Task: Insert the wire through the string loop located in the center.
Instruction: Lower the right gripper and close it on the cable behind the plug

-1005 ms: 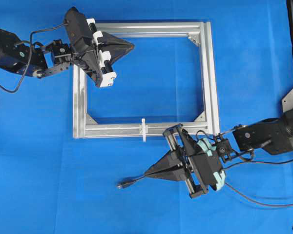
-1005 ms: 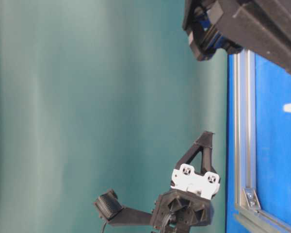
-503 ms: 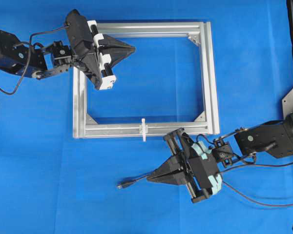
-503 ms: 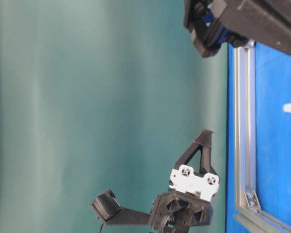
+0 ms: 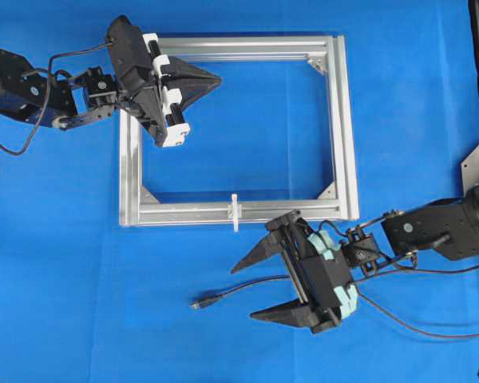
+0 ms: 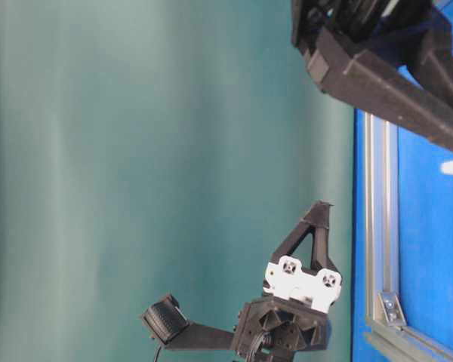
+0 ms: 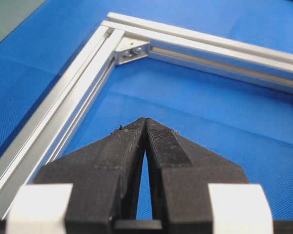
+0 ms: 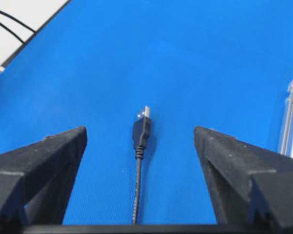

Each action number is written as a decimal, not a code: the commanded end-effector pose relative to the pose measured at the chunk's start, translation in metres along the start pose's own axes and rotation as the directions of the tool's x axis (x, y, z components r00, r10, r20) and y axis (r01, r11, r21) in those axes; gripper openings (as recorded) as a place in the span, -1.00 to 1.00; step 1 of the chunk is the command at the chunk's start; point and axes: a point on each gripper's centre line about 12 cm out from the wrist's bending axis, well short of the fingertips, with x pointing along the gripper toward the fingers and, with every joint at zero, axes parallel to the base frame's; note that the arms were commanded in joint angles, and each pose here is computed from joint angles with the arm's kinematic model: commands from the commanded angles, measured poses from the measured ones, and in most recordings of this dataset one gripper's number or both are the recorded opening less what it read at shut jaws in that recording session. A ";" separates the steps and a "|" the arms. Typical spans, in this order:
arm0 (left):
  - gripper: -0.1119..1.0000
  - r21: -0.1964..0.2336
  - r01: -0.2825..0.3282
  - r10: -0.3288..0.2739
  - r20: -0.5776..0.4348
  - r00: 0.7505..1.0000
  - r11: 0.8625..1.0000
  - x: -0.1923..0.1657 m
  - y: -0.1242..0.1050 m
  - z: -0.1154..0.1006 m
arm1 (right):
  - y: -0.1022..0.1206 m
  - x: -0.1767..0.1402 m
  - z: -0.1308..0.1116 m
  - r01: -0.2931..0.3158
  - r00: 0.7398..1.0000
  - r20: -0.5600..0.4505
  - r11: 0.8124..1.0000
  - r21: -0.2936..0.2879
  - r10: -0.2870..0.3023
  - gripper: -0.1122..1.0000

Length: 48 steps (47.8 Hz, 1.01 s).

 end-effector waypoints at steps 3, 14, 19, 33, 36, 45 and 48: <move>-0.80 0.001 0.004 -0.004 0.047 0.999 1.000 -0.001 -0.001 0.015 | 0.001 0.009 0.003 0.002 1.000 0.005 1.000 0.009 -0.002 0.62; -0.80 0.001 0.000 0.000 0.043 0.999 1.000 -0.002 0.001 0.014 | -0.001 0.024 -0.020 0.018 0.998 -0.054 0.999 0.035 -0.016 0.62; -0.80 0.000 -0.002 0.002 0.042 0.999 1.000 -0.002 0.001 0.014 | -0.003 0.032 -0.032 0.030 0.996 -0.082 0.998 0.050 -0.025 0.61; -0.80 0.000 -0.003 0.003 0.042 0.999 1.000 -0.002 0.002 0.014 | -0.005 0.043 -0.048 0.046 0.993 -0.115 0.997 0.068 -0.038 0.60; -0.80 0.000 -0.003 0.003 0.042 0.999 1.000 -0.002 0.002 0.014 | -0.005 0.044 -0.048 0.047 0.993 -0.115 0.997 0.067 -0.039 0.60; -0.80 0.000 -0.005 0.005 0.042 0.999 1.000 -0.002 0.003 0.014 | -0.005 0.044 -0.049 0.048 0.992 -0.121 0.997 0.067 -0.039 0.55; -0.80 0.000 -0.005 0.005 0.042 0.999 1.000 -0.002 0.003 0.014 | -0.006 0.044 -0.049 0.049 0.992 -0.121 0.996 0.068 -0.041 0.48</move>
